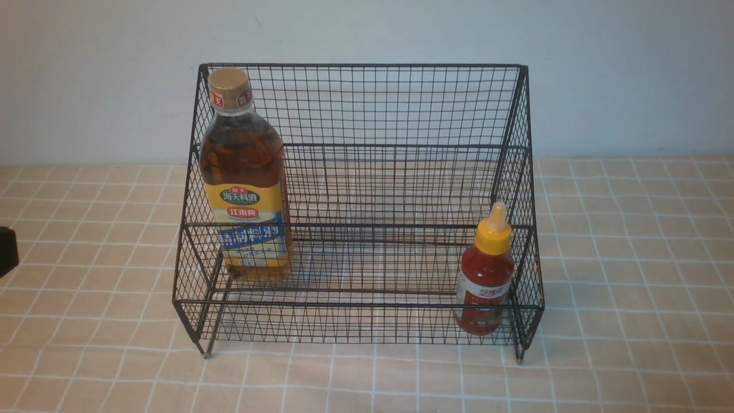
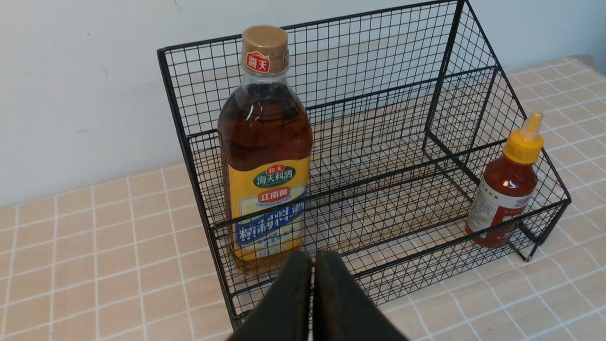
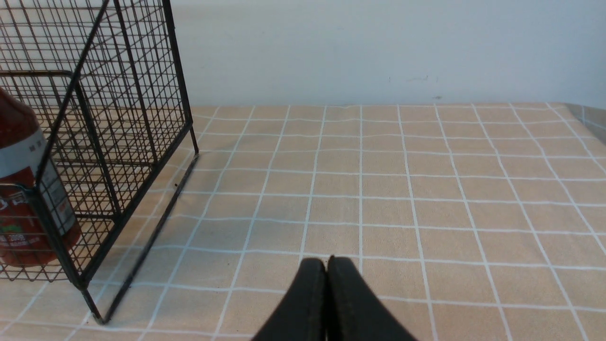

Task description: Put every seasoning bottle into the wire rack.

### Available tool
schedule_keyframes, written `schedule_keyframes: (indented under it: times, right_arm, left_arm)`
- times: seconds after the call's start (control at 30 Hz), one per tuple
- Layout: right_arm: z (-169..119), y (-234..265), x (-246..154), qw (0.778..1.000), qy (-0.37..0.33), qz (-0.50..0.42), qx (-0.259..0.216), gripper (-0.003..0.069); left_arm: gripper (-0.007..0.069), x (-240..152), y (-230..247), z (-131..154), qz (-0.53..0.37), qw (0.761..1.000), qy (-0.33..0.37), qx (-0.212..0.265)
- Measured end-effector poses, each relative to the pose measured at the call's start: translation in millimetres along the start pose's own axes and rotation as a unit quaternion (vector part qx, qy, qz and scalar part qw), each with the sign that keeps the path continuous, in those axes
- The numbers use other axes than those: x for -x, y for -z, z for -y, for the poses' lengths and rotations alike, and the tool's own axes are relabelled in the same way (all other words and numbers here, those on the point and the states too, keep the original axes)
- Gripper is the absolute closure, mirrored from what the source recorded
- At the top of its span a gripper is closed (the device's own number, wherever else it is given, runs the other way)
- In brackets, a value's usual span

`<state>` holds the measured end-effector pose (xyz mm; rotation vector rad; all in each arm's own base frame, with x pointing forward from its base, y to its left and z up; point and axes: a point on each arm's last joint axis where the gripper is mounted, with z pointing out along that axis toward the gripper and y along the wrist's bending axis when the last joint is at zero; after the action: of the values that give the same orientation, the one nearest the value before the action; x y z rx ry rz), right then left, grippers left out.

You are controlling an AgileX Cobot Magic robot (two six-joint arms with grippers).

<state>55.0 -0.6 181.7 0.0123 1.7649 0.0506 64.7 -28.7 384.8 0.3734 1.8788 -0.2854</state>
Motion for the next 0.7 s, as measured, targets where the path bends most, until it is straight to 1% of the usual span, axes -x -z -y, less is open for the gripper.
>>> schedule_keyframes:
  times: [0.1, 0.17, 0.2, 0.23, 0.33, 0.5, 0.53, 0.57, 0.63, 0.67, 0.7]
  right_arm:
    - [0.0, 0.0, 0.0, 1.0, 0.0, 0.0, 0.0, 0.0673]
    - [0.0, 0.0, 0.0, 1.0, 0.0, 0.0, 0.0, 0.0673]
    - [0.0, 0.0, 0.0, 1.0, 0.0, 0.0, 0.0, 0.0673]
    - [0.0, 0.0, 0.0, 1.0, 0.0, 0.0, 0.0, 0.0673]
    - [0.0, 0.0, 0.0, 1.0, 0.0, 0.0, 0.0, 0.0673]
    - [0.0, 0.0, 0.0, 1.0, 0.0, 0.0, 0.0, 0.0673]
    - [0.0, 0.0, 0.0, 1.0, 0.0, 0.0, 0.0, 0.0673]
    - [0.0, 0.0, 0.0, 1.0, 0.0, 0.0, 0.0, 0.0673]
    - [0.0, 0.0, 0.0, 1.0, 0.0, 0.0, 0.0, 0.0673]
    - [0.0, 0.0, 0.0, 1.0, 0.0, 0.0, 0.0, 0.0673]
    - [0.0, 0.0, 0.0, 1.0, 0.0, 0.0, 0.0, 0.0673]
  left_arm:
    - [0.0632, -7.7, 5.9, -0.6, 0.024, 1.0, -0.015, 0.006]
    - [0.0632, -24.2, 7.4, -3.6, 0.052, 0.998, -0.026, 0.031]
    - [0.0632, -34.9, 6.5, -4.9, 0.059, 0.997, -0.028, 0.043]
    - [0.0632, -45.8, 4.9, -6.9, 0.069, 0.995, -0.028, 0.068]
    - [0.0632, -86.0, -4.6, -11.6, 0.093, 0.989, -0.021, 0.109]
    - [0.0632, -137.0, -20.6, -15.4, 0.097, 0.985, -0.014, 0.142]
    - [0.0632, -146.8, -24.1, -15.9, 0.09, 0.984, -0.011, 0.155]
    - [0.0632, -156.1, -27.7, -16.4, 0.087, 0.985, -0.013, 0.147]
    - [0.0632, -182.7, -40.3, -18.1, 0.055, 0.988, -0.009, 0.147]
    - [0.0632, -182.6, -40.4, -18.2, 0.056, 0.988, -0.009, 0.147]
    - [0.0632, -196.4, -46.3, -18.8, 0.034, 0.989, -0.006, 0.145]
